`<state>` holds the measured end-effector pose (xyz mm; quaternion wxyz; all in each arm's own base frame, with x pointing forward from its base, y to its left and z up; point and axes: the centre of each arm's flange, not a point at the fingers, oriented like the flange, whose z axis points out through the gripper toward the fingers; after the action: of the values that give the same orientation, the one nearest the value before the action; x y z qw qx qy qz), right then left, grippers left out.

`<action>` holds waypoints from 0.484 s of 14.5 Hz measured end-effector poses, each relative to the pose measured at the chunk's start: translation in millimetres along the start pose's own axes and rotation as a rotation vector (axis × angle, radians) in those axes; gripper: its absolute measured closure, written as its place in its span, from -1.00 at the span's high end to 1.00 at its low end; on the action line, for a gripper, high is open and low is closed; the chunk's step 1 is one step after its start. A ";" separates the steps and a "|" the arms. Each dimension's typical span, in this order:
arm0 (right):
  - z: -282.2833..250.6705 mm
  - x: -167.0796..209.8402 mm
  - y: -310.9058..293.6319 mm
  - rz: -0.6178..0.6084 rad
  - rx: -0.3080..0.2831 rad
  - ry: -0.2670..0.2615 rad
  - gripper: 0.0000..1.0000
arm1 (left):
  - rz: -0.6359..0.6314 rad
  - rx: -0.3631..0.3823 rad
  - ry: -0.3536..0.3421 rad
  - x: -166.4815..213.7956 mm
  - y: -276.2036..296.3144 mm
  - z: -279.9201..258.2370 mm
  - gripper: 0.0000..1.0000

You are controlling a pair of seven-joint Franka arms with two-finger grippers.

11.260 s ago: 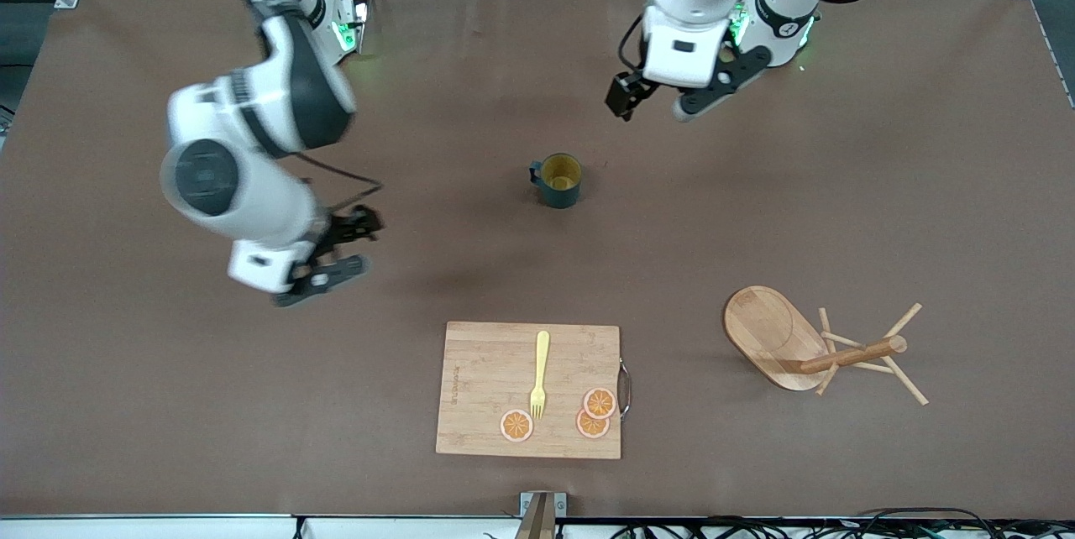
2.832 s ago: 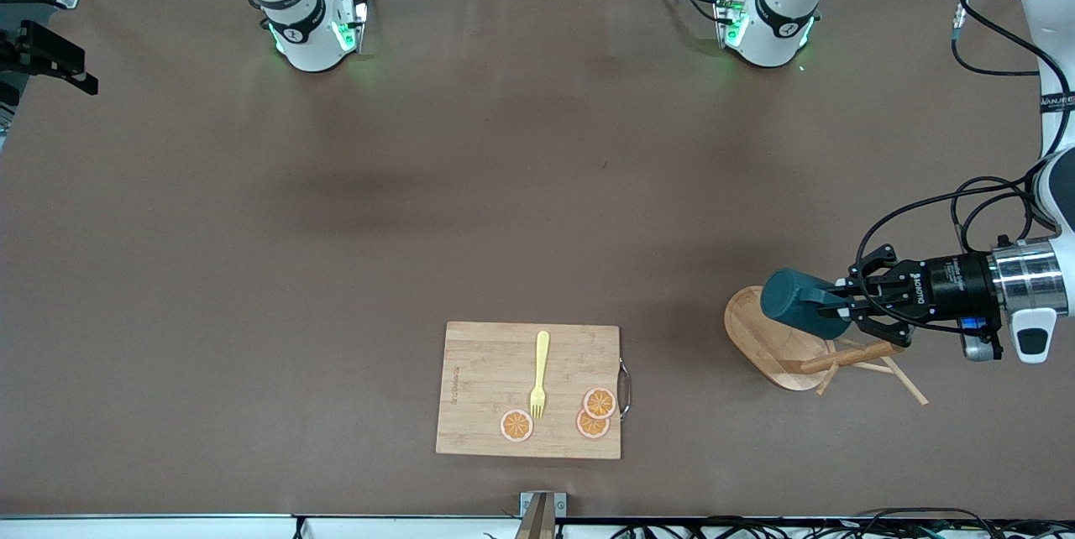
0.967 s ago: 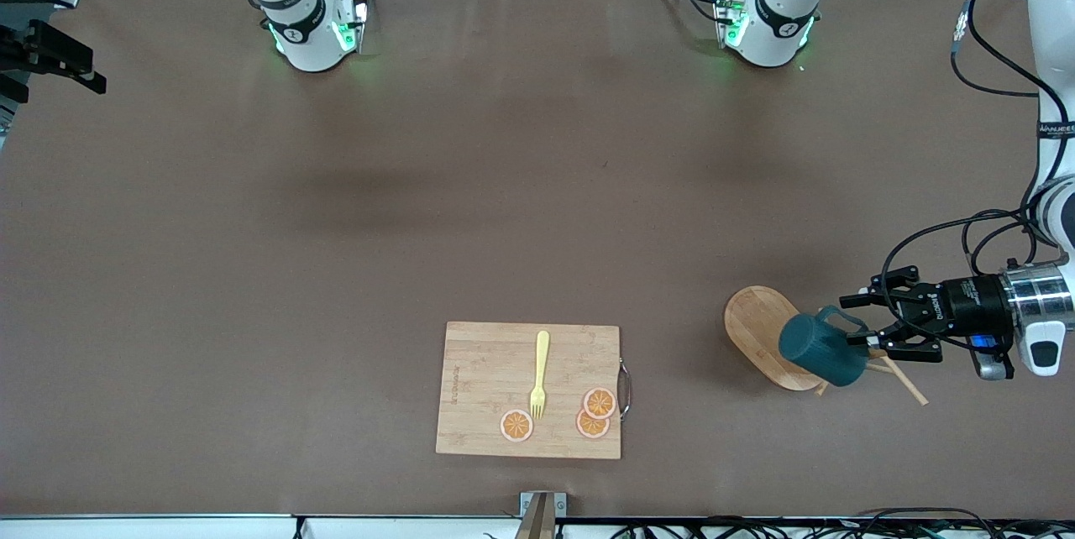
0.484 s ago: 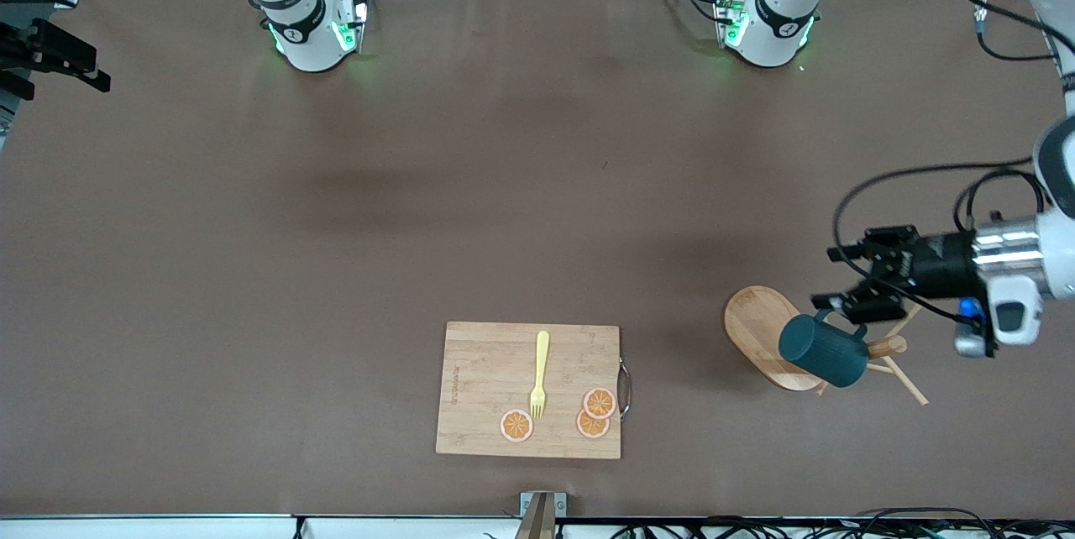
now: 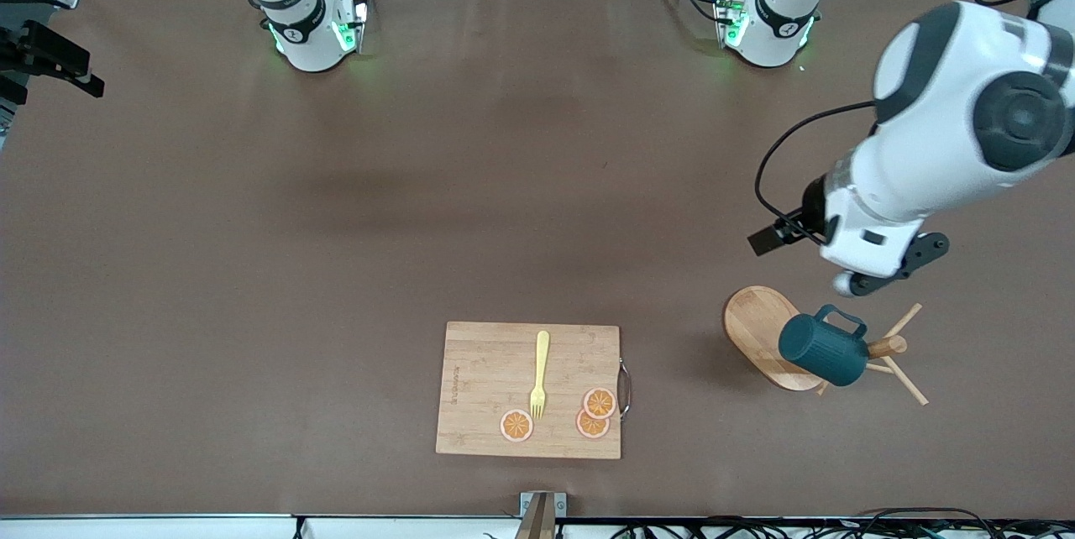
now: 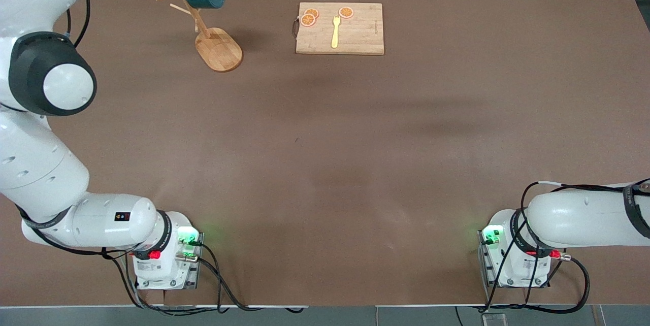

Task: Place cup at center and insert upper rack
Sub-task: 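Open the left gripper and release the mug on the tree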

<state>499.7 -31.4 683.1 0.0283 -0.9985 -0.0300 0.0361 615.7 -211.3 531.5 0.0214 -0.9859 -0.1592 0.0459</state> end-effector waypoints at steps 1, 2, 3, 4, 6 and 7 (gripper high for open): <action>-0.1 0.0 0.3 0.001 -0.003 0.000 1.00 | 0.064 0.031 0.026 -5.8 3.5 -4.1 1.00; -0.2 0.0 1.1 0.002 -0.010 0.000 1.00 | 0.110 0.050 0.045 -9.7 1.7 -11.7 1.00; -0.3 -0.1 1.8 0.003 -0.017 0.000 1.00 | 0.135 0.058 0.060 -12.7 -4.6 -22.7 1.00; -0.4 -0.1 2.3 0.004 -0.022 0.000 1.00 | 0.144 0.067 0.069 -16.7 -15.1 -36.7 1.00; -0.7 -0.4 2.6 0.005 -0.024 0.000 1.00 | 0.143 0.091 0.067 -24.5 -44.1 -62.8 1.00; -1.5 -1.0 2.4 0.005 -0.024 0.002 1.00 | 0.148 0.102 0.058 -25.9 -61.1 -72.6 1.00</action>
<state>498.9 -34.0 684.5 0.0161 -0.9989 -0.0281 0.0349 579.3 -163.5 609.4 0.0729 -0.9935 -0.0829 0.0271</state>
